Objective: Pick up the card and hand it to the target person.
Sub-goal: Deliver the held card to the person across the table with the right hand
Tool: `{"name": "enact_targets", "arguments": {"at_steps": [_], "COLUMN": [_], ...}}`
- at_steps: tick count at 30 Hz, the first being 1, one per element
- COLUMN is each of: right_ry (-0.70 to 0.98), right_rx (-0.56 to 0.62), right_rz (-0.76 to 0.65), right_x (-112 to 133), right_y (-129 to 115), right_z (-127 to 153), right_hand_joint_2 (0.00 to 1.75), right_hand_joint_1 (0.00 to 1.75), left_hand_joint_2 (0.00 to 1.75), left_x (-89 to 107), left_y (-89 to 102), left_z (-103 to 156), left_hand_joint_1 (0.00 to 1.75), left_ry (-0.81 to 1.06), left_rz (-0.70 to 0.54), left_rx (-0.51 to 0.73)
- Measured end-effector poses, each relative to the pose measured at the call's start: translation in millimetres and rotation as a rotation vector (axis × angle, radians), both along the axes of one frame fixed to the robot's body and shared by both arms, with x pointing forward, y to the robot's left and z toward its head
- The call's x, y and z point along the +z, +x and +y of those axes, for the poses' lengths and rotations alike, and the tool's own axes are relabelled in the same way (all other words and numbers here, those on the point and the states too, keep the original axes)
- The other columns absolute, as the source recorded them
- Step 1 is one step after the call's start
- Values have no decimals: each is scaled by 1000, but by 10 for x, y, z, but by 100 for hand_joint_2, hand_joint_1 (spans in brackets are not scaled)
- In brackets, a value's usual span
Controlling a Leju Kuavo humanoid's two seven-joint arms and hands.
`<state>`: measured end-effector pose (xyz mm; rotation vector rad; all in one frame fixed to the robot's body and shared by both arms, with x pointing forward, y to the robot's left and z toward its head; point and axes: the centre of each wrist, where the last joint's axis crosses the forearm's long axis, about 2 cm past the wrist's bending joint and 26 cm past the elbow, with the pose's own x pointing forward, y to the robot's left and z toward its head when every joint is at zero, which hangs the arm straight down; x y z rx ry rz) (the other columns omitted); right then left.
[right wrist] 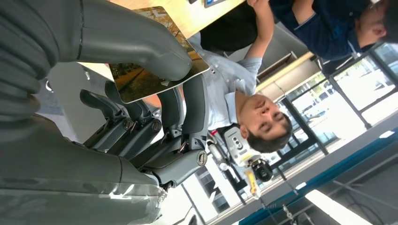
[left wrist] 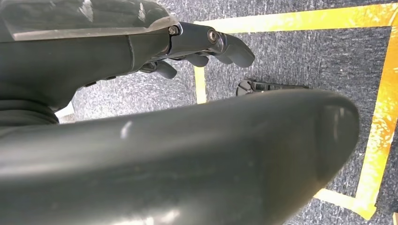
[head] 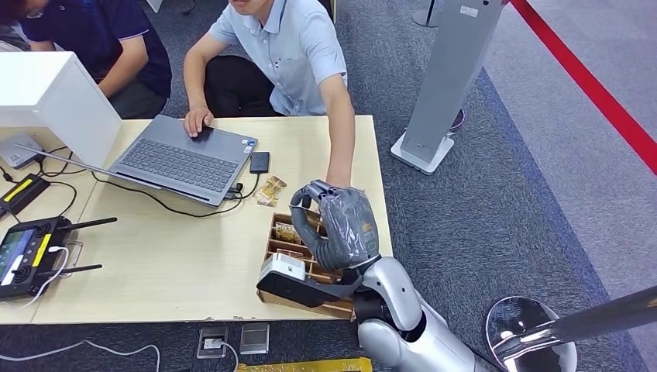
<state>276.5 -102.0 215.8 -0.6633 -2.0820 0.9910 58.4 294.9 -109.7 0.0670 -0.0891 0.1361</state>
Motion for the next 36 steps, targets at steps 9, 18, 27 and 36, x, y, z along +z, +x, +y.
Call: {"name": "enact_targets", "arguments": {"at_steps": [9,18,27,36], "right_ry": [-138,-290,-388,-433], "right_rx": [9,-2,-59,-85], "right_rz": [-6,10,19,19], "right_x": [7,78,23,23], "right_y": [447,947,1079,1160], "right_z": [181,443,575,577], "right_hand_joint_2": [175,175,175,175], "right_hand_joint_1": [175,175,175,0], "left_hand_joint_2": [0,0,0,0], "left_x": [3,4,4,5], "left_y": [20,29,31,32], "left_z": [-5,-7,-9,-11], "left_hand_joint_1": [0,0,0,0], "left_ry": [-2,-5,-3,-3], "left_rz": [-8,-3,-2,-3], "left_rx": [-19,-28,-46,-57]}}
